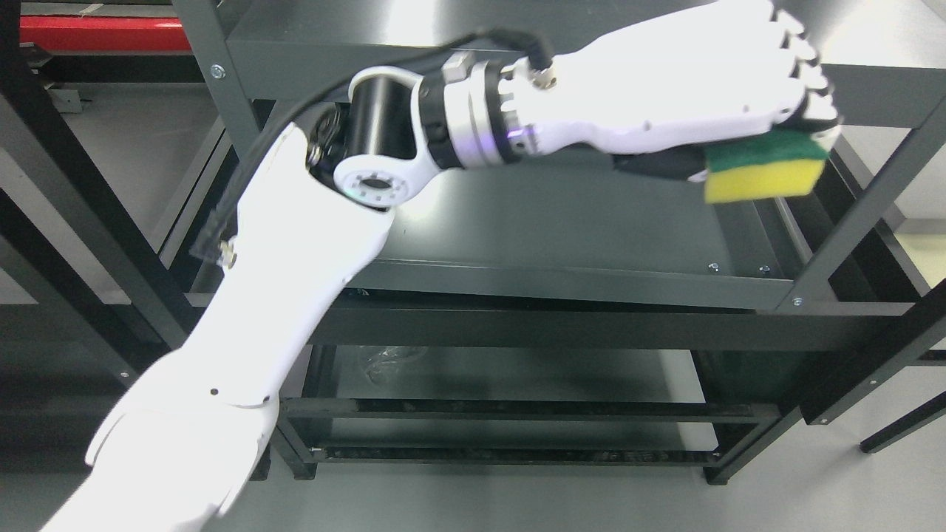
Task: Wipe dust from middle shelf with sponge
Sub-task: 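Drag the sponge along the shelf surface toward the robot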
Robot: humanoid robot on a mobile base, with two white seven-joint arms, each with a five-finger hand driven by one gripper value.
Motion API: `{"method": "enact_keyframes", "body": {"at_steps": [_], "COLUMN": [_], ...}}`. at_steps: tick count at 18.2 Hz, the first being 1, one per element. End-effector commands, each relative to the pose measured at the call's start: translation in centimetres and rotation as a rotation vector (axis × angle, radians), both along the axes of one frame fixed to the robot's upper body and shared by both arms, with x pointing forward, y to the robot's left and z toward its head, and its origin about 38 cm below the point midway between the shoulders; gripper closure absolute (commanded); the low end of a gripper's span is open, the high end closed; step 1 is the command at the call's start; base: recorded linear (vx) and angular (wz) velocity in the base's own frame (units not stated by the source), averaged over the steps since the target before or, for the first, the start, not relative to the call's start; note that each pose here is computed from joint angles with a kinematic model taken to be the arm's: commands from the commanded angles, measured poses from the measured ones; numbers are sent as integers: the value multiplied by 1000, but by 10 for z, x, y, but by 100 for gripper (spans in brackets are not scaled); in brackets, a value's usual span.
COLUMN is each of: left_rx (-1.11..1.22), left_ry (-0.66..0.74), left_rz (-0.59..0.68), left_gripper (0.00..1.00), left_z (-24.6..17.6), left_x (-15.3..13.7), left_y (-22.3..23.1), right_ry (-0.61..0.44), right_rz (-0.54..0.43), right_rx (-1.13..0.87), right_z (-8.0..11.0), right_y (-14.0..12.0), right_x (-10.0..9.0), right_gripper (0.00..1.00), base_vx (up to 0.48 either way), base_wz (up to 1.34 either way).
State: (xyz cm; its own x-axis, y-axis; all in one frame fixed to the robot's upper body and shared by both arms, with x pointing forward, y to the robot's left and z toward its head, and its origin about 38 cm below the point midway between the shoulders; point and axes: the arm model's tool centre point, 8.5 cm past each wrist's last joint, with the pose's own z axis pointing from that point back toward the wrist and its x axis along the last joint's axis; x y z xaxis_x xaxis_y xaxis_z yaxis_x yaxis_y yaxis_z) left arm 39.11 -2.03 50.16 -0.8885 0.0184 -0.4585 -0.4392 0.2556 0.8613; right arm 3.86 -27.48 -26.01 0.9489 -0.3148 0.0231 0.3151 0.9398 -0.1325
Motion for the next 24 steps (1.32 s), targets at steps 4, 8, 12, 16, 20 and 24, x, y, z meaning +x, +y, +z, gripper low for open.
{"method": "enact_keyframes", "body": {"at_steps": [4, 8, 12, 16, 20, 24], "left_rx": [142, 106, 34, -76, -112, -185], "left_ry": [-132, -81, -35, -66, -21, 63], "left_rz": [234, 317, 336, 361, 467, 560], "left_gripper": [100, 100, 100, 100, 100, 100], "left_z": [7, -7, -14, 17, 26, 20], "left_x": [42, 65, 70, 62, 73, 87], "left_y": [-8, 16, 36, 64, 108, 158], "right_ry": [-16, -16, -16, -16, -16, -16], "right_rz": [0, 0, 0, 0, 0, 0], "right_rx": [-21, -21, -21, -21, -21, -21], "right_z": [1, 1, 1, 1, 1, 1], "right_y": [-12, -12, -12, -12, -12, -12], "right_x": [6, 6, 6, 6, 6, 6], "right_gripper": [0, 0, 0, 0, 0, 0], "base_vx": [0, 0, 0, 0, 0, 0], "base_wz": [0, 0, 0, 0, 0, 0]}}
